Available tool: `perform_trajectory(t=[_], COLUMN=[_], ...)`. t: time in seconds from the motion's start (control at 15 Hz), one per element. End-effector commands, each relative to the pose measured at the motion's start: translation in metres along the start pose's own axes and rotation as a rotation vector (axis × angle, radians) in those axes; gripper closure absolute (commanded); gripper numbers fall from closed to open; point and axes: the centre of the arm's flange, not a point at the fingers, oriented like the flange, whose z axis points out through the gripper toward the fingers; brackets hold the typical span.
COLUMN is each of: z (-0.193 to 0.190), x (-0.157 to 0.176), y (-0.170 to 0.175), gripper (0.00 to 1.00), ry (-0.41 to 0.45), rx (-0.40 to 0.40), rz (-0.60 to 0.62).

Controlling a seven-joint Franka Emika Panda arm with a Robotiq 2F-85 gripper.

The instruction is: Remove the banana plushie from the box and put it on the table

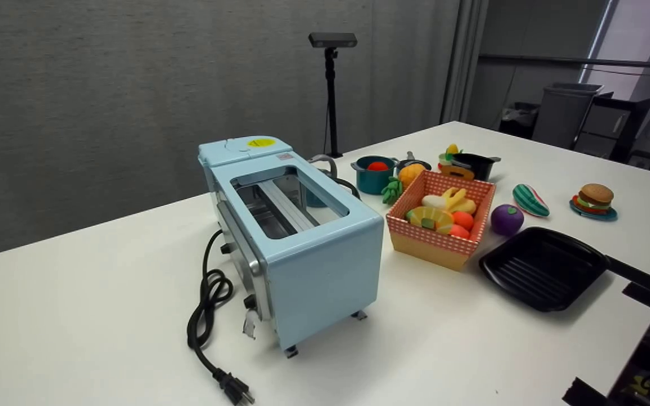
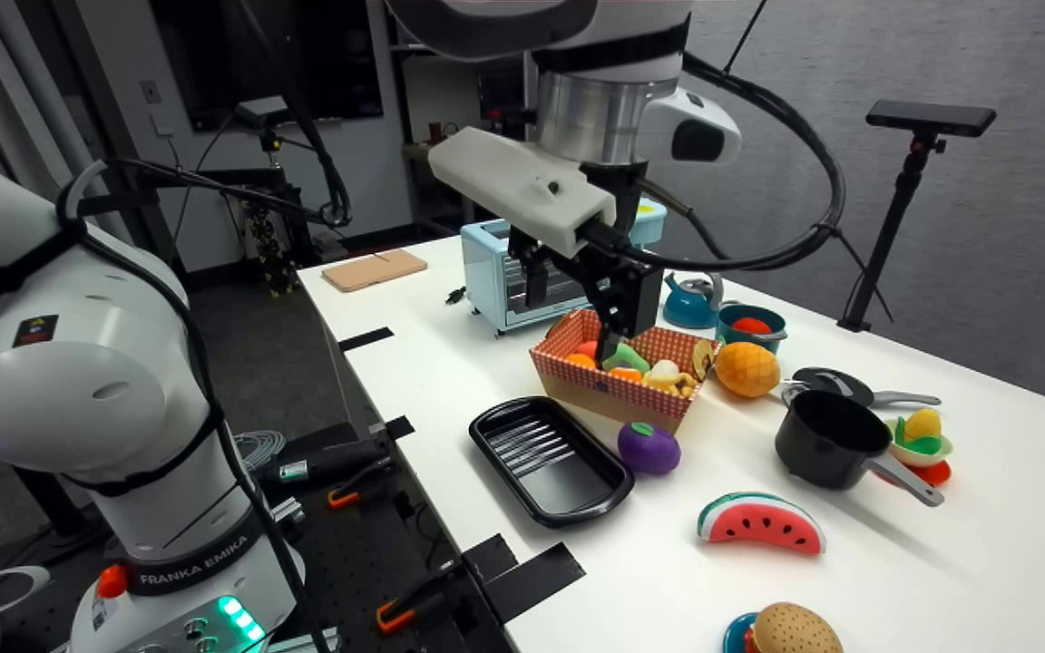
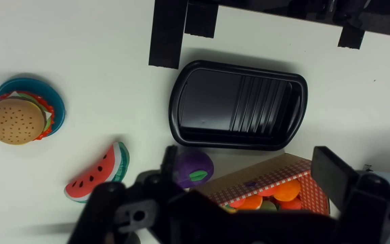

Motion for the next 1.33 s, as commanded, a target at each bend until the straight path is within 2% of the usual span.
perform_trajectory(t=[0.0,0.8,1.07,1.27], z=[0.000,0.004,0.002,-0.013], x=[0.000,0.003,0.028,0.062], y=[0.000,0.000,-0.002,-0.004], gripper=[0.00,0.00,0.00,0.00], ry=[0.000,-0.008,-0.030,-0.020], rx=[0.000,-0.001,-0.003,-0.006], rz=[0.000,0.009,-0.005,-0.038])
